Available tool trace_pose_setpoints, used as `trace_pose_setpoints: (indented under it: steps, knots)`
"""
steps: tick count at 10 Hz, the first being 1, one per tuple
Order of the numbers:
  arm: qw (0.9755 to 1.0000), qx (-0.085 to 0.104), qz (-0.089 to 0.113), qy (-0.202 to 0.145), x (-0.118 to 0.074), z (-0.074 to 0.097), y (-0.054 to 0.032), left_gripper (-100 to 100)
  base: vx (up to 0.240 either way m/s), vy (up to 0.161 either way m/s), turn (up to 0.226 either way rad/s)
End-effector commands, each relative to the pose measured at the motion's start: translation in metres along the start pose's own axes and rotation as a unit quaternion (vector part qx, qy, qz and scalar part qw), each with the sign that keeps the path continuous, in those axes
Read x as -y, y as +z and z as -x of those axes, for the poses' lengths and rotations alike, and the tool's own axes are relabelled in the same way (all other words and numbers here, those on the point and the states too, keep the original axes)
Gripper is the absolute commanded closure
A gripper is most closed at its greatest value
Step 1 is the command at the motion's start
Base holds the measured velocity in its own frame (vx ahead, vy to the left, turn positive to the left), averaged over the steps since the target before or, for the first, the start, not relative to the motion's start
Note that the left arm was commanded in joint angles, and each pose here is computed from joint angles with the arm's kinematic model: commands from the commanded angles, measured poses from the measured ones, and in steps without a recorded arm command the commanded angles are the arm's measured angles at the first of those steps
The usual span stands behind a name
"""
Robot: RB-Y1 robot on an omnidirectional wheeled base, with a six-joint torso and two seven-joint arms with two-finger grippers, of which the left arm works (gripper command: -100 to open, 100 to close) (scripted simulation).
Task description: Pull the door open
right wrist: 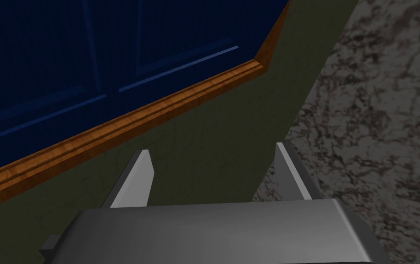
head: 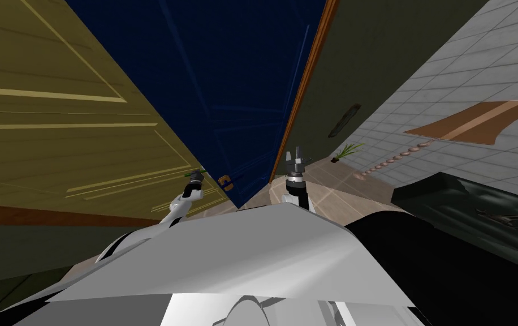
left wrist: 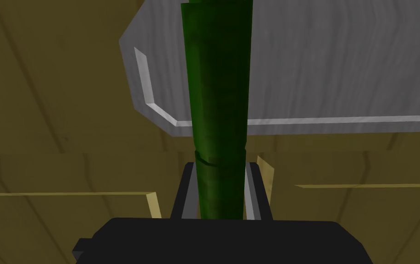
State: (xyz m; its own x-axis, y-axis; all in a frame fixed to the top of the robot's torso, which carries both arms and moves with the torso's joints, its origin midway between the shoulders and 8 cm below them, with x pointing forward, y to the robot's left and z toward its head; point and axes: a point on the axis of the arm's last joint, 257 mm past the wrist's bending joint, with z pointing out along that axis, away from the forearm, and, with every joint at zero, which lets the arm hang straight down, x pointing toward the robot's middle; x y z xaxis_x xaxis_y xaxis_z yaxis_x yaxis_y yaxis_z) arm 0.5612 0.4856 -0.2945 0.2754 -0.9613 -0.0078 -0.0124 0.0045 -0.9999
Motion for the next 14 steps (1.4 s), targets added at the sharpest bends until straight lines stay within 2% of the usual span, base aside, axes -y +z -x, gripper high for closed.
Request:
trace_pose_setpoints:
  steps: [1, 2, 3, 5, 9, 11, 14]
  knots:
    - [1.0000, 0.001, -0.001, 0.001, 0.001, 0.003, -0.0001, 100, 0.000, 0.000, 0.000]
    - [1.0000, 0.001, -0.001, 0.001, 0.001, 0.003, -0.0001, 100, 0.000, 0.000, 0.000]
    - [0.9999, 0.008, 0.005, 0.009, -0.004, 0.018, -0.0052, 100, -0.130, 0.053, 0.014]
    - [0.9998, 0.010, 0.008, 0.013, -0.006, 0.026, -0.0077, 100, -0.177, 0.054, 0.002]
    - [0.9998, 0.005, 0.008, 0.016, -0.006, 0.028, -0.0097, 100, -0.157, 0.004, -0.023]
    - [0.9999, -0.009, 0.006, 0.013, -0.005, 0.018, -0.0090, 100, -0.210, 0.021, -0.110]
    - [0.9992, -0.039, 0.000, 0.004, -0.001, -0.013, -0.0053, 100, -0.176, 0.103, -0.161]
